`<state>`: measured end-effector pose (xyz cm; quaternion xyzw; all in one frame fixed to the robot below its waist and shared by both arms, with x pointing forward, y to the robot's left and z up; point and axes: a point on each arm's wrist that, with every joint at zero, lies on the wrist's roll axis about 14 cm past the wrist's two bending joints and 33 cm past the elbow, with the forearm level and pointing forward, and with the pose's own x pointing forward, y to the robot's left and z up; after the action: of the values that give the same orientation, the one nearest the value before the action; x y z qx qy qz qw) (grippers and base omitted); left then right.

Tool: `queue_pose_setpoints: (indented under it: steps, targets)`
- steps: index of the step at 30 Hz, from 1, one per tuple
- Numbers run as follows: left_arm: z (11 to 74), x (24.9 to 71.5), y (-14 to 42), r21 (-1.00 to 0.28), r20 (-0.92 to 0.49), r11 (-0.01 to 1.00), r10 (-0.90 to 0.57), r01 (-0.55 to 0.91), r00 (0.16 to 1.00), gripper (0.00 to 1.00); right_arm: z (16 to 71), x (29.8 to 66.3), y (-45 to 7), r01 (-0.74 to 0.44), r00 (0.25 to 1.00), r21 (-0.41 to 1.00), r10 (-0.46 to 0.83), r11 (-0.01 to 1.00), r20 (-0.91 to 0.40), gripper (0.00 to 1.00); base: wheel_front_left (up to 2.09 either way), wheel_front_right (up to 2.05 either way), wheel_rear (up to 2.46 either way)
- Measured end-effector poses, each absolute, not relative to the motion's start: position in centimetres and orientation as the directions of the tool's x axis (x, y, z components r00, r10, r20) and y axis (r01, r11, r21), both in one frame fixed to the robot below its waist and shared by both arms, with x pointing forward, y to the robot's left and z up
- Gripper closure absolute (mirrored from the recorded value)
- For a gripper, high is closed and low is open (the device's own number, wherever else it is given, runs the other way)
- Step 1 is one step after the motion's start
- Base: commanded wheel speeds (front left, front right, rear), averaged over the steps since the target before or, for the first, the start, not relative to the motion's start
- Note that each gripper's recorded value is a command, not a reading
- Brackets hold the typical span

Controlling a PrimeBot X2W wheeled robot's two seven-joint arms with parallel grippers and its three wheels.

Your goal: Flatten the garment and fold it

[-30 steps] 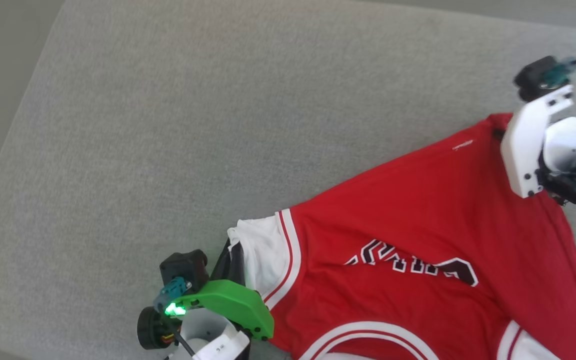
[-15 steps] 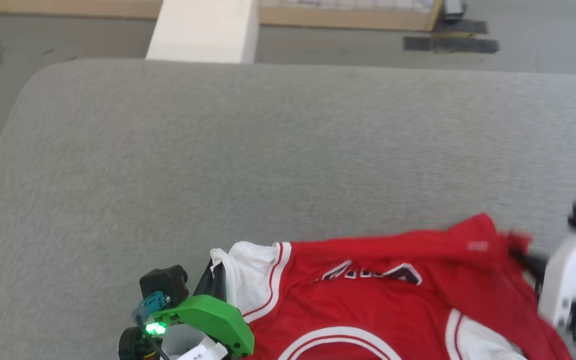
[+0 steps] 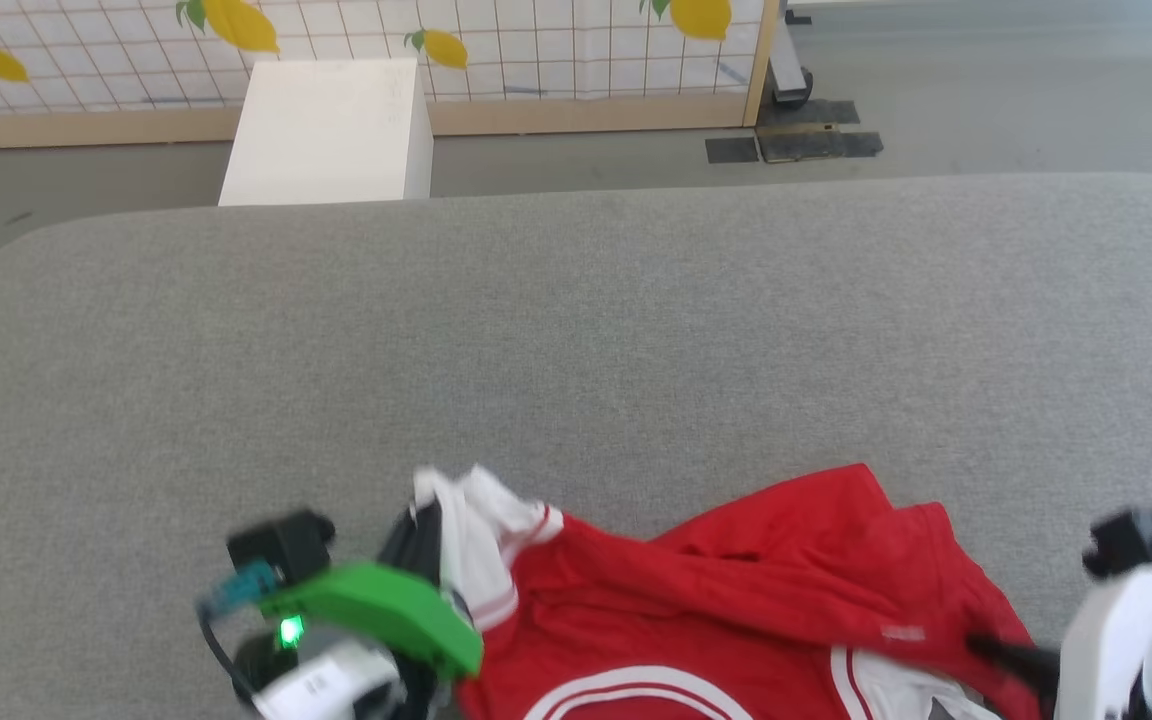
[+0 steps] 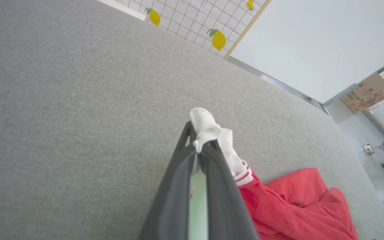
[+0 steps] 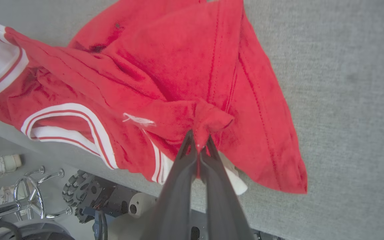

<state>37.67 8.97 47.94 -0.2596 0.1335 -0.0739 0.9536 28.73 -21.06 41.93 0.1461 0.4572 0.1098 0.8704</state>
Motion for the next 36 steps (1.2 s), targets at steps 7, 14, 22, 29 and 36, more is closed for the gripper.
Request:
queue_pose_setpoints:
  steps: [7, 14, 22, 29, 36]
  targets:
    - [59.1, 47.1, 9.4, -0.427, 0.041, 0.857, -0.3, 0.289, 0.953, 1.0, 52.3, 40.0, -22.5, -0.223, 0.718, 0.21, 0.306, 0.952, -0.625, 1.0, 0.0, 0.0, 0.0]
    - [66.6, 54.9, 9.6, -0.21, 0.118, 0.926, -0.293, 0.313, 0.949, 1.0, 58.1, 47.5, -24.0, -0.237, 0.788, 0.102, 0.253, 0.966, -0.561, 1.0, 0.0, 0.0, 0.0]
    - [74.9, 61.7, 10.9, -0.075, 0.247, 0.973, -0.196, 0.22, 0.949, 1.0, 64.3, 55.9, -24.3, -0.196, 0.894, 0.044, 0.196, 0.98, -0.403, 1.0, 0.0, 0.0, 0.0]
    - [82.2, 64.1, 11.0, -0.036, 0.475, 0.985, -0.13, 0.167, 0.871, 1.0, 69.4, 60.9, -24.1, -0.163, 0.967, -0.003, 0.16, 0.987, -0.2, 1.0, 0.0, 0.0, 0.0]
    - [79.9, 67.2, 11.3, -0.061, 0.484, 0.988, -0.093, 0.14, 0.87, 1.0, 68.4, 63.8, -24.4, -0.141, 0.978, -0.031, 0.134, 0.99, -0.158, 1.0, 0.0, 0.0, 0.0]
